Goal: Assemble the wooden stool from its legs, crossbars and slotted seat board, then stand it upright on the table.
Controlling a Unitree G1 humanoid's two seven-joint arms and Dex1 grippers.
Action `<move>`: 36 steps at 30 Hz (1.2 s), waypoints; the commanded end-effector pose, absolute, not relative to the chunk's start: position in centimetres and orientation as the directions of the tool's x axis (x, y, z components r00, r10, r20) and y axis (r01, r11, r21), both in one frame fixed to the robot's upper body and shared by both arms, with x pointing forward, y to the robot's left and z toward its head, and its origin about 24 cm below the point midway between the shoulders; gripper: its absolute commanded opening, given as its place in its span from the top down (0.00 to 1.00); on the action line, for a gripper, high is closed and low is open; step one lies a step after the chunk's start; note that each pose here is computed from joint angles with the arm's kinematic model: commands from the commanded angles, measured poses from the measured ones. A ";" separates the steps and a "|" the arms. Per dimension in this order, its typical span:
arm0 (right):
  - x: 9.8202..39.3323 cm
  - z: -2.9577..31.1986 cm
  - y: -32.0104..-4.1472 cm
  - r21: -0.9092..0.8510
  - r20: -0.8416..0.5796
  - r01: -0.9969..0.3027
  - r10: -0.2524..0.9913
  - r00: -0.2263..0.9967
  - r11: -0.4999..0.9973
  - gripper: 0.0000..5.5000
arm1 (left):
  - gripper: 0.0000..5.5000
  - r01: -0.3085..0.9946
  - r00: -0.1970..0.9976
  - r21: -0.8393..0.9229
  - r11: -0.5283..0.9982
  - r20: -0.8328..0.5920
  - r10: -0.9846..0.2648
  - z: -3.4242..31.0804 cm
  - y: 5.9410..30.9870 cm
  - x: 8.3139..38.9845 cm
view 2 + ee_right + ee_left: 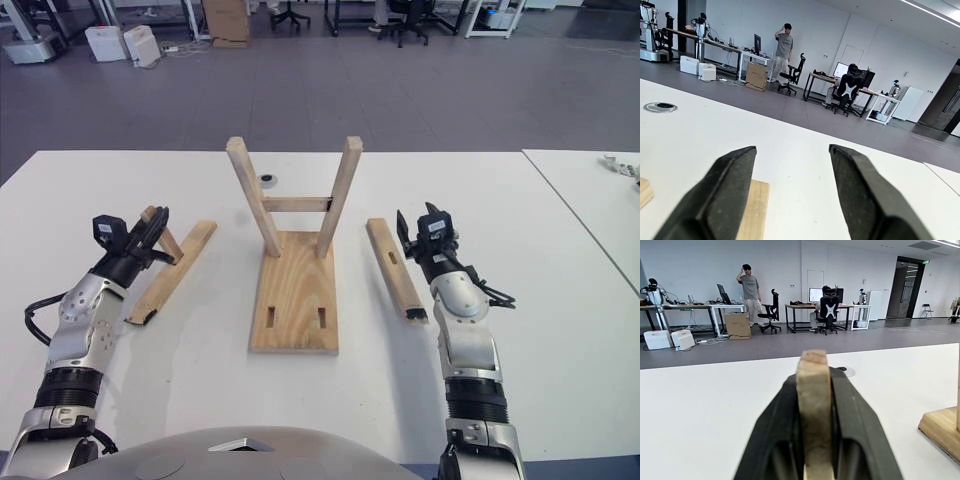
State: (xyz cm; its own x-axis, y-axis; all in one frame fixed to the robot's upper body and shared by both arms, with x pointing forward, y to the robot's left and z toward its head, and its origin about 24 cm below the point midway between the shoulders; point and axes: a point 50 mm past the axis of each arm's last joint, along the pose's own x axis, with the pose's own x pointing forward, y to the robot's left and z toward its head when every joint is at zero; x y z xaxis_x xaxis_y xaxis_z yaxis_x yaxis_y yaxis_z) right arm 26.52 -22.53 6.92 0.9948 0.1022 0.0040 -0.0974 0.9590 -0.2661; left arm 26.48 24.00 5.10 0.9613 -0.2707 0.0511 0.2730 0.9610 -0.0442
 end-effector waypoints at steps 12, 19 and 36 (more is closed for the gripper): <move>27.1 6.9 -22.5 -0.289 0.018 -0.103 0.113 0.993 0.952 0.51 | 0.52 0.315 0.897 -0.002 0.949 -0.325 -0.298 6.3 26.1 24.6; 27.1 6.6 -22.3 -0.289 0.008 -0.108 0.115 0.993 0.951 0.51 | 0.41 0.260 0.820 -0.055 0.964 -0.514 -0.251 4.4 24.9 23.0; 29.4 13.5 -25.4 0.071 0.170 -0.088 0.075 0.983 0.994 0.47 | 0.63 0.162 0.978 0.003 0.987 -0.134 -0.160 10.1 27.3 25.3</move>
State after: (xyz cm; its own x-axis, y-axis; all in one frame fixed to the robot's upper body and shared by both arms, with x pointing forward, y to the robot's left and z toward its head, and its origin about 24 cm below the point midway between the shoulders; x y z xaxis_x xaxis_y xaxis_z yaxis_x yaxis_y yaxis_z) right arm 28.21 -24.97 9.68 0.9970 0.0365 0.0685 -0.0363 0.9993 -0.0036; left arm 23.20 27.33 5.16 0.9148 -0.1473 -0.3760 0.1579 0.9874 -0.0026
